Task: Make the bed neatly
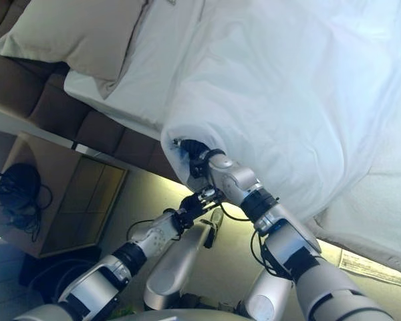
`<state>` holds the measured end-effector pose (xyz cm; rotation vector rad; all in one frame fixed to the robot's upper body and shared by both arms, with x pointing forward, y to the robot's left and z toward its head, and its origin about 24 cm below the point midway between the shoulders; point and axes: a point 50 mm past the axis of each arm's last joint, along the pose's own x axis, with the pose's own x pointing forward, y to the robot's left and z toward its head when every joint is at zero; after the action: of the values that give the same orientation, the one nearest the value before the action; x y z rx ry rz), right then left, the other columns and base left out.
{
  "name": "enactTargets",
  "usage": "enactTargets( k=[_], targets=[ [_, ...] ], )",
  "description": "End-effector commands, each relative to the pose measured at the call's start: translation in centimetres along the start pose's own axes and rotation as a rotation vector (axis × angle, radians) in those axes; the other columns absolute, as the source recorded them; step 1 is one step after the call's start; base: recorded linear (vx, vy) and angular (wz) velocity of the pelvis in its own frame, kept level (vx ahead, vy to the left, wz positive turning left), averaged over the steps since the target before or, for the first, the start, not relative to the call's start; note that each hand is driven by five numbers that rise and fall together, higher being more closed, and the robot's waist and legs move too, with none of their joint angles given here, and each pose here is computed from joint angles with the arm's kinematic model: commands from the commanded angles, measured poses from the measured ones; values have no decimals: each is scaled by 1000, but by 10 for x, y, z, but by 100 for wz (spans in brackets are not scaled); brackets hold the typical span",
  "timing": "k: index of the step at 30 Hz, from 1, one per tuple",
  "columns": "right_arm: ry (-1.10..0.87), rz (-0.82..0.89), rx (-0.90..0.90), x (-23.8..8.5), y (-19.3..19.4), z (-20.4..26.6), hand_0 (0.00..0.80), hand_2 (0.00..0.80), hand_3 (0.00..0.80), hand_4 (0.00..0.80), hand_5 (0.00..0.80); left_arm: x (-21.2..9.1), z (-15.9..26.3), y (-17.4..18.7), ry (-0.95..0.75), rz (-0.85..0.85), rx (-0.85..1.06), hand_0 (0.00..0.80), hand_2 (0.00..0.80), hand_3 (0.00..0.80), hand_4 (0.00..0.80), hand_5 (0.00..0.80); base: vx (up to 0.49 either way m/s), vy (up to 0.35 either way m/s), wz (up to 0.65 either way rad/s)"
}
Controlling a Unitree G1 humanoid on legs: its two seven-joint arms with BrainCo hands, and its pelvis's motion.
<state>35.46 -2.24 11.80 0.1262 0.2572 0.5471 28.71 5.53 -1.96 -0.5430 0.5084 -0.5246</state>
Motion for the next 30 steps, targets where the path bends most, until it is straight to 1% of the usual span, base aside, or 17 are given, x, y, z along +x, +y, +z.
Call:
enactTargets(
  k=[1, 8, 17, 24, 30],
  targets=[
    [-208, 265, -6, -8, 53, 51, 800, 800, 800, 800, 800, 14, 11, -40, -81, -138, -12, 0, 0, 0, 0, 0, -32, -29, 1],
    [-247, 310, -15, -12, 63, 60, 800, 800, 800, 800, 800, 23, 32, -58, -171, -173, -55, 0, 0, 0, 0, 0, -44, -38, -2],
    [-262, 357, -12, -17, 74, 61, 800, 800, 800, 800, 800, 26, 66, -67, -349, -118, -52, 0, 0, 0, 0, 0, -14, -1, -5],
    [-255, 364, 7, -18, 80, 54, 800, 800, 800, 800, 800, 23, 83, -65, -441, -71, -46, 0, 0, 0, 0, 0, 24, -1, -2],
    [-236, 380, 19, -17, 82, 47, 800, 800, 800, 800, 800, 20, 96, -51, -490, 45, -44, 0, 0, 0, 0, 0, 38, 39, -6]
  ],
)
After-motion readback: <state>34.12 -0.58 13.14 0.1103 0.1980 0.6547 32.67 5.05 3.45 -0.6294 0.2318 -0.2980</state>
